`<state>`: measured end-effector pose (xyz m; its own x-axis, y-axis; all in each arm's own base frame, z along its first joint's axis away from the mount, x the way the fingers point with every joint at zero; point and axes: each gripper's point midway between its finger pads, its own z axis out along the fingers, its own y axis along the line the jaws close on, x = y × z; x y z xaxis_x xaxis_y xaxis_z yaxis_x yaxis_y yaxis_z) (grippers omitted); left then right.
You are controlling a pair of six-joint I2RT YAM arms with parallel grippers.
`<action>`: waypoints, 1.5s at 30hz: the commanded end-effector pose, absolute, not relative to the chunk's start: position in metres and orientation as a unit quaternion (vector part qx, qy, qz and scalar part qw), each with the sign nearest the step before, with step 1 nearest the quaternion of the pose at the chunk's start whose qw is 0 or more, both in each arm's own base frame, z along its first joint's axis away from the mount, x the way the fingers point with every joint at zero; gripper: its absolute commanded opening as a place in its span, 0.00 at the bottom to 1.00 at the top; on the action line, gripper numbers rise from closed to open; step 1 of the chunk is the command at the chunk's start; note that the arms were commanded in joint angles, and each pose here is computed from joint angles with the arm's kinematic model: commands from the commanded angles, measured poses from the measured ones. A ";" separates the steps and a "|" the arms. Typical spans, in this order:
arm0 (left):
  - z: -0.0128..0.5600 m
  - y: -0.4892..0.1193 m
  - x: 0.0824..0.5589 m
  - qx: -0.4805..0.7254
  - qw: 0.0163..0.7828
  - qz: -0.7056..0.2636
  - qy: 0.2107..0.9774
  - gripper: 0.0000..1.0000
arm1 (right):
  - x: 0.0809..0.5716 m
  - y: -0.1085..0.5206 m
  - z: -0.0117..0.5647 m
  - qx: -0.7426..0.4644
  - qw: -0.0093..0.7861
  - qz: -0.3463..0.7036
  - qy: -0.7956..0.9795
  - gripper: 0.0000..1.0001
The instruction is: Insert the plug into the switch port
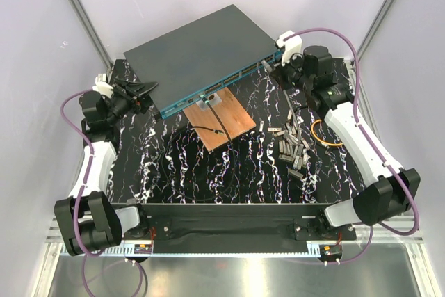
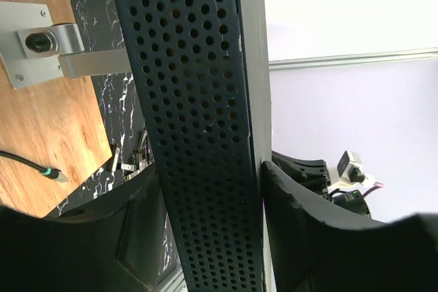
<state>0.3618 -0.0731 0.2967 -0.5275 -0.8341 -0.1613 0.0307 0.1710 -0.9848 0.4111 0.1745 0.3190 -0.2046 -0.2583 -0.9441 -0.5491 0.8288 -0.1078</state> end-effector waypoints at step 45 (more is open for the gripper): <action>0.326 -0.088 0.364 -0.238 0.431 -0.579 0.650 0.00 | 0.426 0.182 0.340 -0.247 0.566 0.116 0.778 0.00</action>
